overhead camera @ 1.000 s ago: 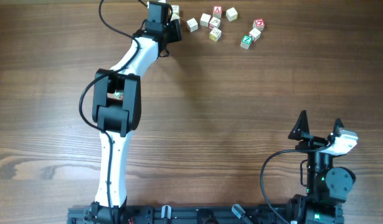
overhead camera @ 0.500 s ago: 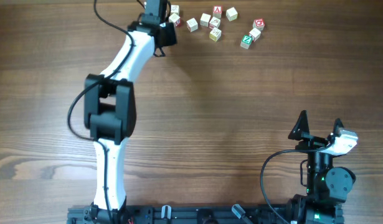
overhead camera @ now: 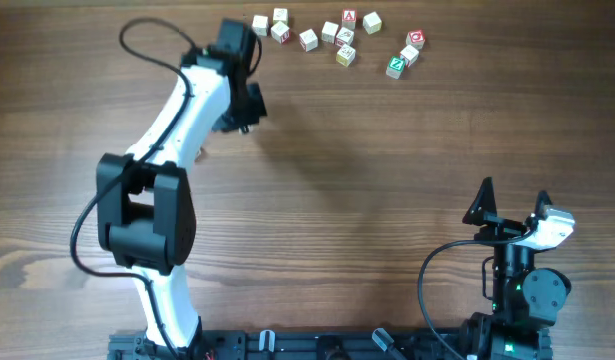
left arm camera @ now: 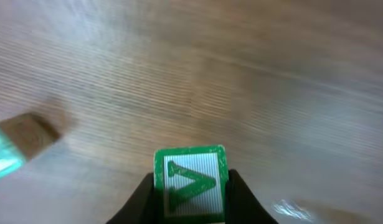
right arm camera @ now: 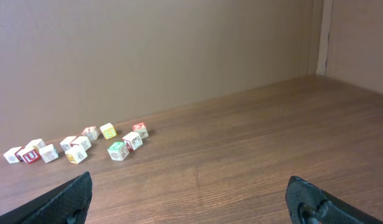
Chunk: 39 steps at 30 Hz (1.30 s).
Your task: Form a circle
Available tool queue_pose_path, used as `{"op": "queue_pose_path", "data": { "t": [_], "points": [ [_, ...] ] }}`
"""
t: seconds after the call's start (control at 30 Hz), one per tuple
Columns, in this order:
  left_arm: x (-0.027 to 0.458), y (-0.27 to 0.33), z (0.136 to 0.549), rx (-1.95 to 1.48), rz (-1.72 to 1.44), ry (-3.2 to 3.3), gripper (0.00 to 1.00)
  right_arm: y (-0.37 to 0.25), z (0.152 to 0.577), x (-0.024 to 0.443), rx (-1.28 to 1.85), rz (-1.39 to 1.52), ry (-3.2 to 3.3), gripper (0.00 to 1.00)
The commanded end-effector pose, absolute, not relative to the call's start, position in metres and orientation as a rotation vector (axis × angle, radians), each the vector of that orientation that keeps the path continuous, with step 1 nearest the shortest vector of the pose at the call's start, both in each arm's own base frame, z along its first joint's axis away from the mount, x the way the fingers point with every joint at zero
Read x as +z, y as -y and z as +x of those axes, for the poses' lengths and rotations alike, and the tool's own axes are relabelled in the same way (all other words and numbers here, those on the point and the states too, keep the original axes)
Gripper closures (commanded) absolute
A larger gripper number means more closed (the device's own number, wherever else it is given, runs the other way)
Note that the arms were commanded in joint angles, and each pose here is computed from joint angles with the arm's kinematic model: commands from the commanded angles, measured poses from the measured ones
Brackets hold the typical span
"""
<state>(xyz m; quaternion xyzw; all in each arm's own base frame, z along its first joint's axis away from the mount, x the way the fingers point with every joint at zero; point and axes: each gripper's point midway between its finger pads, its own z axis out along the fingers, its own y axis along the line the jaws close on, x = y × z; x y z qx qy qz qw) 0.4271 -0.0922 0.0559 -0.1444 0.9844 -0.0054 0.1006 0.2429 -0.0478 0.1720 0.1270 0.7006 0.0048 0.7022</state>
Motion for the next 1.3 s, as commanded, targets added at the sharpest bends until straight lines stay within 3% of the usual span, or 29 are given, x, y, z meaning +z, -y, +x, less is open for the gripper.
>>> {"op": "queue_pose_path", "data": {
  "t": [0.0, 0.4, 0.47, 0.67, 0.8, 0.87, 1.07, 1.27],
  "points": [
    [0.013, 0.077, 0.415, 0.05, -0.523, -2.901, 0.9, 0.047, 0.243, 0.174, 0.023, 0.281, -1.551, 0.0],
    [0.005, 0.039, 0.393, 0.38, -0.56, -2.876, 0.86, 0.047, 0.243, 0.174, 0.023, 0.281, -1.551, 0.0],
    [0.004, 0.037, 0.383, 0.408, -0.602, -2.902, 0.67, 0.047, 0.243, 0.174, 0.023, 0.281, -1.551, 0.0],
    [0.018, 0.059, 0.387, 0.261, -0.597, -2.892, 0.29, 0.048, 0.243, 0.177, 0.011, 0.277, -1.537, 0.0],
    [0.076, 0.077, 0.419, 0.109, -0.551, -2.722, 0.07, 0.048, 0.243, 0.175, 0.011, 0.28, -1.547, 0.0],
    [0.136, 0.085, 0.443, 0.02, -0.465, -2.592, 0.0, 0.048, 0.243, 0.175, 0.012, 0.279, -1.546, 0.0],
    [0.327, 0.056, 0.469, -0.15, -0.469, -2.11, 0.0, 0.035, 0.244, 0.182, 0.15, 0.291, -1.517, 0.0],
    [0.385, -0.036, 0.441, -0.089, -0.655, -1.915, 0.0, 0.026, 0.244, 0.202, 0.674, 0.661, -1.345, 0.0]
  ]
}}
